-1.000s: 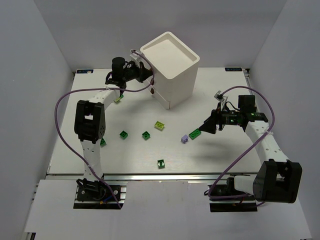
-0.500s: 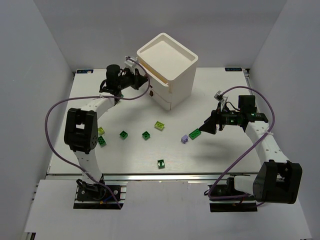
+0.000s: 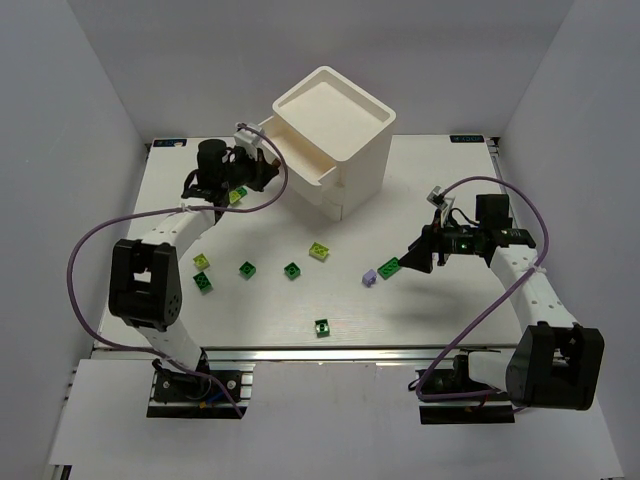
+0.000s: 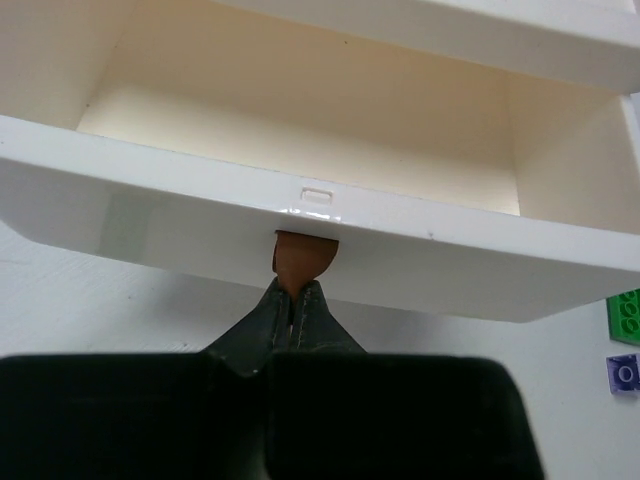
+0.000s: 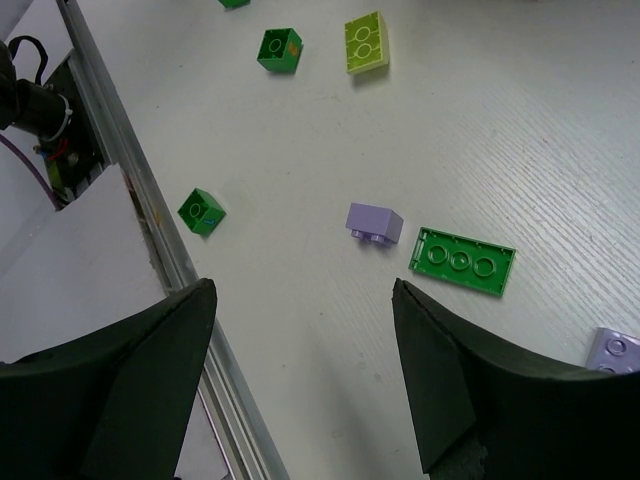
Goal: Sort the legos into containers by color
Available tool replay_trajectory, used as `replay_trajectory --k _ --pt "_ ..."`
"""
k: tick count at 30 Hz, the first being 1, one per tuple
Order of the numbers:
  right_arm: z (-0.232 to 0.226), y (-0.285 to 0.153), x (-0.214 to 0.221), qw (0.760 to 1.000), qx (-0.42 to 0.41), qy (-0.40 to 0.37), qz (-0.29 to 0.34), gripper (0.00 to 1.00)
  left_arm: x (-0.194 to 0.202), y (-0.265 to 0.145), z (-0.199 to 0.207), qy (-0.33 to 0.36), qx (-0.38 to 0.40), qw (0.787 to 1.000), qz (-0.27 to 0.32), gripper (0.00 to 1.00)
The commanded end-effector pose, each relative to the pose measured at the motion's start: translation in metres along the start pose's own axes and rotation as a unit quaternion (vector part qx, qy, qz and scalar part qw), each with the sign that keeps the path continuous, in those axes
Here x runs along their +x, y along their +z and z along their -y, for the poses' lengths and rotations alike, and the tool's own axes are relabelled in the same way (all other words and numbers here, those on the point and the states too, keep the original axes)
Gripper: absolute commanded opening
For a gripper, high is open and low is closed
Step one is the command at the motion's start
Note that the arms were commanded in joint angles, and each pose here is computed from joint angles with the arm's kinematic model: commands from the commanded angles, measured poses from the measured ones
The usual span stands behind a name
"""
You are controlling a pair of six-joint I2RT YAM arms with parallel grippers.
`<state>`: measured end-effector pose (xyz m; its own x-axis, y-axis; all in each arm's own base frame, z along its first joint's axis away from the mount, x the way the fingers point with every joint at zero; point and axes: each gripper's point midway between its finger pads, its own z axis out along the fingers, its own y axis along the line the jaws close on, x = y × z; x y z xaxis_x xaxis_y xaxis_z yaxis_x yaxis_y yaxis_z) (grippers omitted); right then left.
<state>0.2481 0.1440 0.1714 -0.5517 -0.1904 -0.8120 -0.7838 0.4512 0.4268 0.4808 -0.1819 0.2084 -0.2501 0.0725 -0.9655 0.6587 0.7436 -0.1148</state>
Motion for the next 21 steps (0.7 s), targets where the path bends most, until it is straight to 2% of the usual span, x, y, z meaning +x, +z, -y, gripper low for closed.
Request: replay_trajectory --k 1,3,4,5,6,8,9,10,13,17,20,21 --pt "-0.006 -0.001 -0.001 1.0 -0.007 -0.017 0.004 0.76 -0.031 -0.024 -0.002 0.022 -0.023 0.999 0.024 0.0" --pt "-0.006 -0.001 0.0 1.0 -0.009 -0.017 0.003 0.76 -0.029 -0.025 -0.004 0.011 -0.031 0.999 0.016 0.0" --pt "-0.006 -0.001 0.0 1.0 -0.01 -0.018 0.002 0.77 -0.029 -0.026 -0.005 0.007 -0.034 0.999 0.014 0.07" --pt "-0.006 -0.001 0.001 1.0 -0.012 -0.014 0.0 0.77 -0.029 -0.027 -0.008 -0.002 -0.046 0.999 0.01 0.22" --pt "-0.006 -0.001 0.001 1.0 -0.013 -0.015 0.0 0.77 -0.031 -0.027 -0.009 -0.005 -0.051 0.999 0.01 0.42" --pt "-0.005 0.0 0.001 1.0 -0.014 -0.016 -0.002 0.77 -0.037 -0.029 -0.011 -0.004 -0.059 0.998 0.014 0.54" --pt "-0.005 0.0 0.001 1.0 -0.015 -0.016 -0.003 0.78 -0.039 -0.03 -0.012 -0.018 -0.064 0.998 0.015 0.71" --pt "-0.006 0.0 0.002 1.0 -0.017 -0.016 -0.004 0.77 -0.04 -0.03 -0.012 -0.021 -0.067 0.997 0.014 0.77" --pt "-0.005 0.0 0.003 1.0 -0.018 -0.02 -0.007 0.78 -0.043 -0.033 -0.014 -0.027 -0.076 0.997 0.006 0.86" --pt "-0.005 0.0 0.006 0.999 -0.022 -0.033 -0.014 0.78 -0.026 -0.045 -0.018 -0.059 -0.102 0.992 -0.033 0.87" --pt "-0.004 -0.001 0.01 0.999 -0.022 -0.036 -0.023 0.78 -0.025 -0.065 -0.022 -0.09 -0.151 0.984 -0.033 0.84" --pt "-0.004 -0.001 0.012 0.999 -0.021 -0.044 -0.025 0.78 -0.035 -0.078 -0.025 -0.093 -0.183 0.978 -0.017 0.82"
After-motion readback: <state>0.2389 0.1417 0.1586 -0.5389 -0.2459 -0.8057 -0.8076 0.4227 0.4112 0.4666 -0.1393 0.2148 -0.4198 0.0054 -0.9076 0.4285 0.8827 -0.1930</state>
